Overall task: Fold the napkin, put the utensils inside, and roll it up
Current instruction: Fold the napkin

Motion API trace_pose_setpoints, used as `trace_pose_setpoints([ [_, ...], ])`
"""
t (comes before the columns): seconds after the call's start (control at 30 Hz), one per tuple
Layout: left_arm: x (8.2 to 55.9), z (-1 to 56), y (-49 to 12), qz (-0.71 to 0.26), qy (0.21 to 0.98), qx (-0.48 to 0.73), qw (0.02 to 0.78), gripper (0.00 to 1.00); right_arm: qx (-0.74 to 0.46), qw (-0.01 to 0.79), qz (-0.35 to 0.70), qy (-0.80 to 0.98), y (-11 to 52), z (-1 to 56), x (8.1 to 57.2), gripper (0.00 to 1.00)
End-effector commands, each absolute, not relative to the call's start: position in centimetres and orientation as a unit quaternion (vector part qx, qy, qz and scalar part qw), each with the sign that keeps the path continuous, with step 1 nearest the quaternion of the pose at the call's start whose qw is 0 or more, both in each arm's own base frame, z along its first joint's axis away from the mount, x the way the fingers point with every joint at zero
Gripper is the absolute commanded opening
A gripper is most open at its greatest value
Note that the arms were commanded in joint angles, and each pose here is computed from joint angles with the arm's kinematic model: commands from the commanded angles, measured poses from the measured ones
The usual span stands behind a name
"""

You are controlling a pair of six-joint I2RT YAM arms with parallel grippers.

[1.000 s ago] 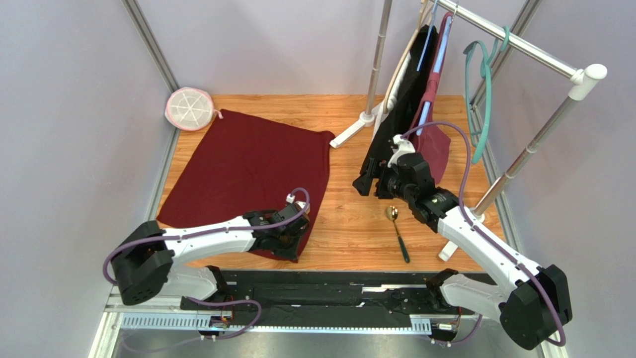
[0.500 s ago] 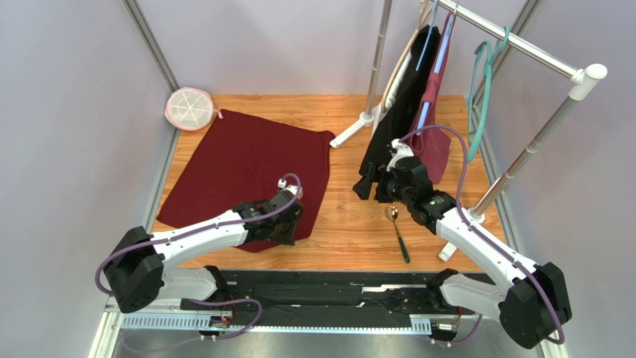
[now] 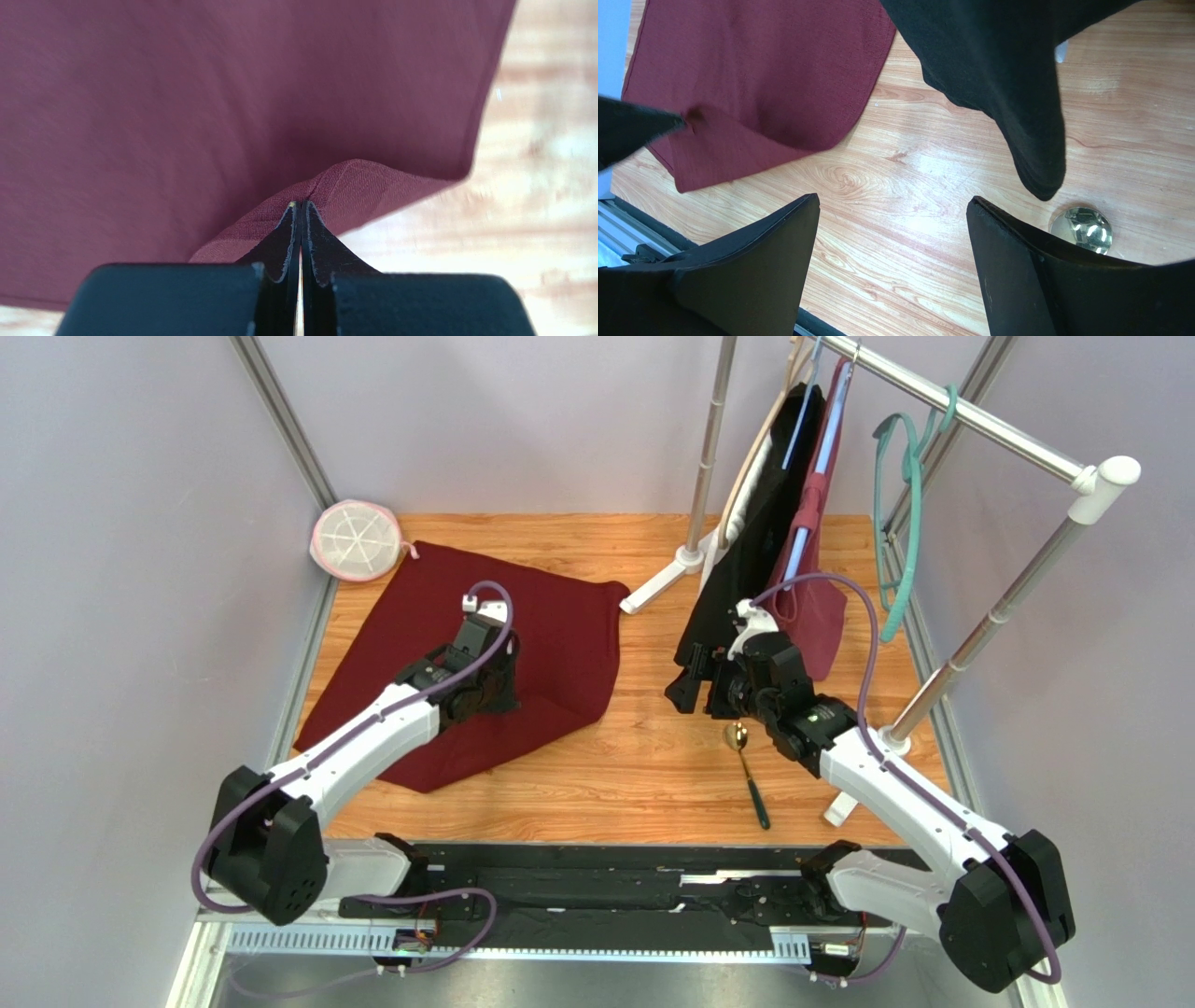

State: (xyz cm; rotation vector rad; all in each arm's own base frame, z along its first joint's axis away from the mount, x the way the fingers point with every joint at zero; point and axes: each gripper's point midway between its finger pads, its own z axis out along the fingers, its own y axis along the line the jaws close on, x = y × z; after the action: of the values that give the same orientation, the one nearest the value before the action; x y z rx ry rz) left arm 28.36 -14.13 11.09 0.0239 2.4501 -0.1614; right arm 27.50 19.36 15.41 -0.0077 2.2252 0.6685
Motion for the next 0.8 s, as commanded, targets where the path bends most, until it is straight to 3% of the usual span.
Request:
trace_pose_setpoints([
  [0.0,33.6,13.8,-13.2,-0.045,0.921,0.025,0.386,0.0,0.01,0.416,0.26,0.871,18.6,17.1,27.6,0.81],
  [0.43,48.4,15.9,-8.2,0.032,0.922,0.04,0.383,0.0,0.037,0.44,0.233,0.867,16.6,20.0,27.0,0.82],
  [0.77,55.7,15.2,-1.6,0.082,0.919,0.029,0.384,0.0,0.046,0.477,0.166,0.862,15.2,21.1,30.1,0.82],
])
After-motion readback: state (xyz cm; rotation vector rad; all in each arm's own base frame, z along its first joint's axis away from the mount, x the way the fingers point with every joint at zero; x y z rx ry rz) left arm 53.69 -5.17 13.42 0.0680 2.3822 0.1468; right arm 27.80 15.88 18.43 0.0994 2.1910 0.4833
